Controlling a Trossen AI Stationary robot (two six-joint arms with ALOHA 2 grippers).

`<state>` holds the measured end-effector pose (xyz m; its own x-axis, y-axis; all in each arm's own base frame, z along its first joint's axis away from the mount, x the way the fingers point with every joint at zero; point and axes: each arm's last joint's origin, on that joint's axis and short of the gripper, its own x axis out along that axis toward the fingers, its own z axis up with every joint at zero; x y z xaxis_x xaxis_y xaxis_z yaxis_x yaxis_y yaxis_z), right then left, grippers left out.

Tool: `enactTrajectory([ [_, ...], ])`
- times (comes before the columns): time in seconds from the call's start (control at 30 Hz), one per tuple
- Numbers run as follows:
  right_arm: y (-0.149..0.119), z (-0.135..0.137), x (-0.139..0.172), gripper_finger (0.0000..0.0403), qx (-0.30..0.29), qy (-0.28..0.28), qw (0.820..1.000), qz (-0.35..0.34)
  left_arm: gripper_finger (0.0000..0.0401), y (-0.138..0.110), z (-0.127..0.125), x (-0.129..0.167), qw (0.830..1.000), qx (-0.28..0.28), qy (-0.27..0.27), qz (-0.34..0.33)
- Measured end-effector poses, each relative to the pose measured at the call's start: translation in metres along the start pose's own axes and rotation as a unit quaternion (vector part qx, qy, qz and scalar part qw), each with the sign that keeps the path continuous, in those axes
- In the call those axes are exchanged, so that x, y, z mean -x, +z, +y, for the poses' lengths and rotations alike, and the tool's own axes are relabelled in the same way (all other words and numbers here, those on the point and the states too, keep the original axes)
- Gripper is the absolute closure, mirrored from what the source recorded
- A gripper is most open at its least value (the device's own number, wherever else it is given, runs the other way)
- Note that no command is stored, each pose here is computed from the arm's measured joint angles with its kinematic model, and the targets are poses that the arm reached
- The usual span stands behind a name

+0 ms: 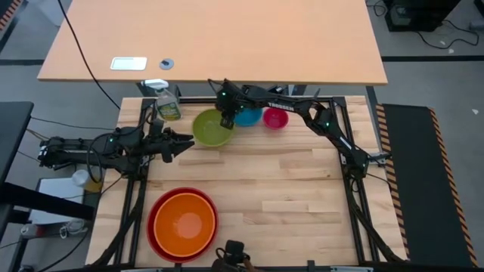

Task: Nest bowls inside each other
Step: Stack the green bowl on top of the orange bowl

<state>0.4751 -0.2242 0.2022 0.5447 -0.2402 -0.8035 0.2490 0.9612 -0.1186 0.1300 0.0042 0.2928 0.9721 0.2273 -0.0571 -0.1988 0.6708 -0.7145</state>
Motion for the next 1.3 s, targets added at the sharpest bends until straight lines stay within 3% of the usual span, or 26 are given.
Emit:
enactTrajectory([
  [0.33, -0.001, 0.014, 0.000, 0.0390, 0.018, 0.026, 0.999, 0.013, 0.0102, 0.001, -0.001, 0.000, 1.000, 0.006, -0.003, -0.003],
  [0.53, 0.009, 0.034, 0.010, 0.0394, 0.022, 0.043, 0.999, 0.016, 0.0102, 0.001, -0.001, 0.000, 1.000, 0.007, -0.003, -0.003],
  [0.7, 0.032, 0.042, 0.047, 0.0397, 0.001, 0.080, 0.997, 0.000, 0.0102, 0.001, -0.001, 0.000, 1.000, 0.007, -0.004, -0.003],
  [0.83, 0.034, 0.055, 0.063, 0.0398, -0.009, 0.102, 0.995, 0.002, 0.0102, 0.001, -0.001, 0.000, 1.000, -0.007, -0.006, -0.006],
  [1.0, 0.026, 0.064, 0.064, 0.0368, -0.078, 0.079, 0.992, 0.057, 0.0102, 0.002, -0.002, 0.000, 1.000, -0.007, -0.011, -0.005],
  [1.3, 0.005, 0.060, 0.060, 0.0234, -0.203, 0.028, 0.966, 0.157, 0.0102, 0.000, -0.003, 0.001, 0.999, -0.003, -0.035, 0.019],
])
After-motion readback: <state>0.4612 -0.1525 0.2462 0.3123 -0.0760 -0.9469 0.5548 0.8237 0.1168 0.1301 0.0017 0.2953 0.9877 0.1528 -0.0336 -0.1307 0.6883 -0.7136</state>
